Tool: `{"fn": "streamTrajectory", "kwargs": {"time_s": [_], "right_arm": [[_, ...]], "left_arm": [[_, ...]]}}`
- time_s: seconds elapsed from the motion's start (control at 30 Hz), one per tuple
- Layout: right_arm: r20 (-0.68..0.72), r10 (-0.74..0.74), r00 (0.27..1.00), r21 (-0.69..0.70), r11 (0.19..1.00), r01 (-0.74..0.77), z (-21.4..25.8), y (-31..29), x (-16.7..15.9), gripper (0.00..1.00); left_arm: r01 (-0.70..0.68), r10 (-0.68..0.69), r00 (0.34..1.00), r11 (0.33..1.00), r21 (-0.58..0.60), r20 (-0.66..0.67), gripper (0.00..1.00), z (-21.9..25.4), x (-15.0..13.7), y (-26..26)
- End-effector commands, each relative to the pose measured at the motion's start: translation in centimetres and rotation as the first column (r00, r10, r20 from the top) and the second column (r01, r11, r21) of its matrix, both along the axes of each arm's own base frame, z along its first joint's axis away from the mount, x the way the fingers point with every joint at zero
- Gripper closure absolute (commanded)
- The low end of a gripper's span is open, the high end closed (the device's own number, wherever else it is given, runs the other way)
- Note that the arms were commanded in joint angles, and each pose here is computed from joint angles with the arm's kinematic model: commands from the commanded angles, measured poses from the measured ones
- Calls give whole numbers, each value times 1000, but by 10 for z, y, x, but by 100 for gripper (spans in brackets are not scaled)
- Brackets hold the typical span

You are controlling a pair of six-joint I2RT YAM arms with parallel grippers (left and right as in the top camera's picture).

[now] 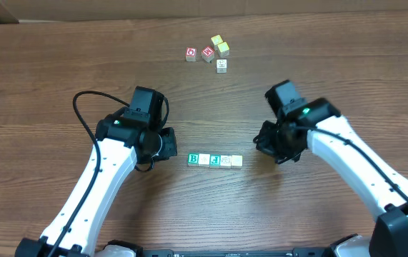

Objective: Flip 5 blocks
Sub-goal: 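Bring both grippers down to opposite ends of the block row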

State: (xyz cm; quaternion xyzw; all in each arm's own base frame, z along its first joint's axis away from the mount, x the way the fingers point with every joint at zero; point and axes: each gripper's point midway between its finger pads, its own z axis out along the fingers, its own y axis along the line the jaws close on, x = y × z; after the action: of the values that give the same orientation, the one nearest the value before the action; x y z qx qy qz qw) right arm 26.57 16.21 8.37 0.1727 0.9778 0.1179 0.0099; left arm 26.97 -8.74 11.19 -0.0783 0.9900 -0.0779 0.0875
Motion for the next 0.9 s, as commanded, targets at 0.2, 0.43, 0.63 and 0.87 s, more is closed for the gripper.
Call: {"fn": "streamTrajectory", "kwargs": {"time_s": [0.2, 0.43, 0.63, 0.87], "right_arm": [[61, -146, 987, -112, 982, 152, -24, -11, 1, 96], [88, -171, 981, -119, 976, 181, -32, -5, 5, 96], [55, -187, 981, -130, 973, 192, -45, 6, -1, 96], [7, -183, 983, -153, 971, 182, -60, 22, -17, 96]], "left_arm": [[-18, 24, 992, 999, 49, -126, 96, -44, 6, 3], [-13, 26, 979, 998, 68, -204, 96, -72, 5, 2], [-11, 25, 971, 998, 60, -237, 96, -87, 6, -1], [-11, 20, 977, 999, 43, -213, 96, -87, 12, -5]]}}
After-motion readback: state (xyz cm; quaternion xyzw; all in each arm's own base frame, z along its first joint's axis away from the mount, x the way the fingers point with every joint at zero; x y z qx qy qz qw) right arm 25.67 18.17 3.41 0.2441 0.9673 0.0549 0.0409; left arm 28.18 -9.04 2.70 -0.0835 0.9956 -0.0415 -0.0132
